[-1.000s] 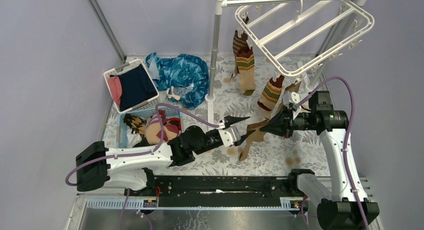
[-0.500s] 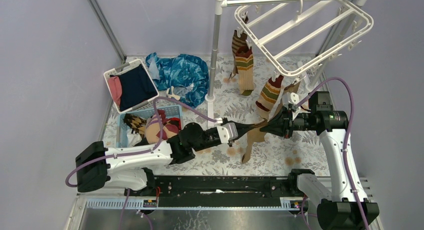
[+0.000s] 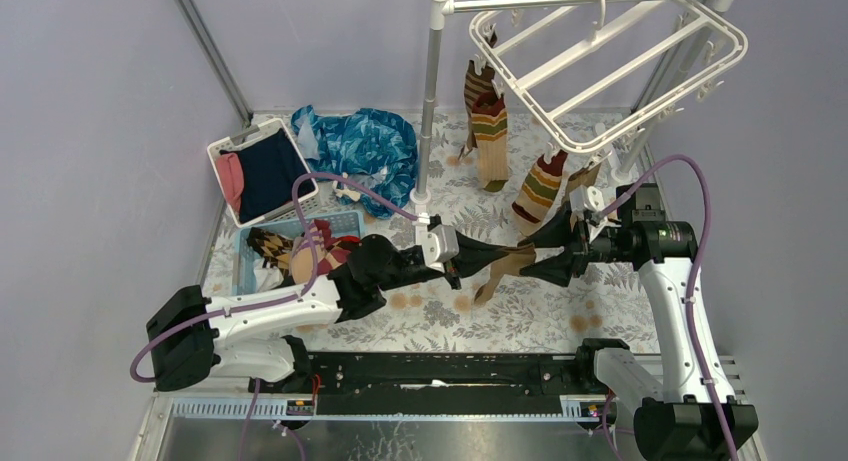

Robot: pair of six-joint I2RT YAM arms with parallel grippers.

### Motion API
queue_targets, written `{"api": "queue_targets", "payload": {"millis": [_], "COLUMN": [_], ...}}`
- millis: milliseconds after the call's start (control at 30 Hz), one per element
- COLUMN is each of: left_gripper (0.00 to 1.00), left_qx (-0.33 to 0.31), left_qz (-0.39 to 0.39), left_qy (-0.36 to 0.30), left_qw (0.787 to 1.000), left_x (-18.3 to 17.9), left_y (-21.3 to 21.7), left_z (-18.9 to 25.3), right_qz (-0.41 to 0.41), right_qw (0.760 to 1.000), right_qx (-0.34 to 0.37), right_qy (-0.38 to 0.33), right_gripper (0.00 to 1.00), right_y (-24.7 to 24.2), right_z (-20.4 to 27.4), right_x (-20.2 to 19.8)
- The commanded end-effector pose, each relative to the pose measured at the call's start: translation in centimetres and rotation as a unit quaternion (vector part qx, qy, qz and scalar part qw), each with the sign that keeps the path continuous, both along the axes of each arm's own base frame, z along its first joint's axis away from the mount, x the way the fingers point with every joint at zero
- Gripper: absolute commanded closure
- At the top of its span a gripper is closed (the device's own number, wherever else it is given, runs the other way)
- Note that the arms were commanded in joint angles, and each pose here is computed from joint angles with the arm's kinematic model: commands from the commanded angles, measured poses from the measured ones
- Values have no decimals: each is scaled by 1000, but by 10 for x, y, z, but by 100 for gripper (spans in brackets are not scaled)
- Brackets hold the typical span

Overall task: Clip the socks to the hanger
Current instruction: Pick up the sock from the bin, then move the clothesline to the center of the board.

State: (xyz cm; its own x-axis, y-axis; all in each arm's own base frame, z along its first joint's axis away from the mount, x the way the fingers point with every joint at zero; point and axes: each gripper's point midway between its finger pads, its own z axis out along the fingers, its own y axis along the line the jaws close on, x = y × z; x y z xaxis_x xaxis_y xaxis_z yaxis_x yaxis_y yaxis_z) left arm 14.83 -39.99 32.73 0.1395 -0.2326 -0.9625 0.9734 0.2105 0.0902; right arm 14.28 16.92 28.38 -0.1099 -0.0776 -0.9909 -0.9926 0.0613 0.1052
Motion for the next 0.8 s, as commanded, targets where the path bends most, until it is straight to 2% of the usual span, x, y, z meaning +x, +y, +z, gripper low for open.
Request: {"api": "queue_targets", "payload": {"millis": [0,67,133,267,300,333,400,467,567,667,733,767], "left_gripper": [100,100,100,100,100,100,93,75,54,27,5,2], "left_qx": [-40,-43,-43,-42,-43,-43,-44,-49,-57,-81,-96,-105], "left_qz": [-21,-22,-24,-19,-15,-11,-2,9,14,37,70,95], "left_qy": [6,8,11,18,21,24,32,47,83,105,117,119], "left_qw": [999,999,999,999,999,999,999,998,995,990,986,983], "left_x": [-7,-6,-6,-2,0,2,10,19,37,59,77,88], "left_y": [1,1,0,0,1,2,8,18,39,69,89,100], "left_z": [18,20,19,16,16,15,14,16,18,23,24,26], "right_qz": [18,19,21,17,12,7,-10,-29,-63,-103,-127,-137], "right_qw": [999,999,998,999,999,999,999,999,997,993,988,985], "right_qx": [44,47,51,42,34,27,8,-12,-34,-60,-88,-101], "right_qy": [-13,-16,-19,-25,-26,-29,-35,-32,-30,-23,-22,-22], "right_gripper": [41,50,67,95,100,100,100,100,100,100,100,100], "right_y": [4,4,4,3,2,1,-3,-8,-18,-30,-38,-42], "right_z": [23,23,24,26,26,25,21,14,8,7,5,5], "right_x": [-4,-4,-5,-4,-2,-1,4,8,14,24,28,30]}}
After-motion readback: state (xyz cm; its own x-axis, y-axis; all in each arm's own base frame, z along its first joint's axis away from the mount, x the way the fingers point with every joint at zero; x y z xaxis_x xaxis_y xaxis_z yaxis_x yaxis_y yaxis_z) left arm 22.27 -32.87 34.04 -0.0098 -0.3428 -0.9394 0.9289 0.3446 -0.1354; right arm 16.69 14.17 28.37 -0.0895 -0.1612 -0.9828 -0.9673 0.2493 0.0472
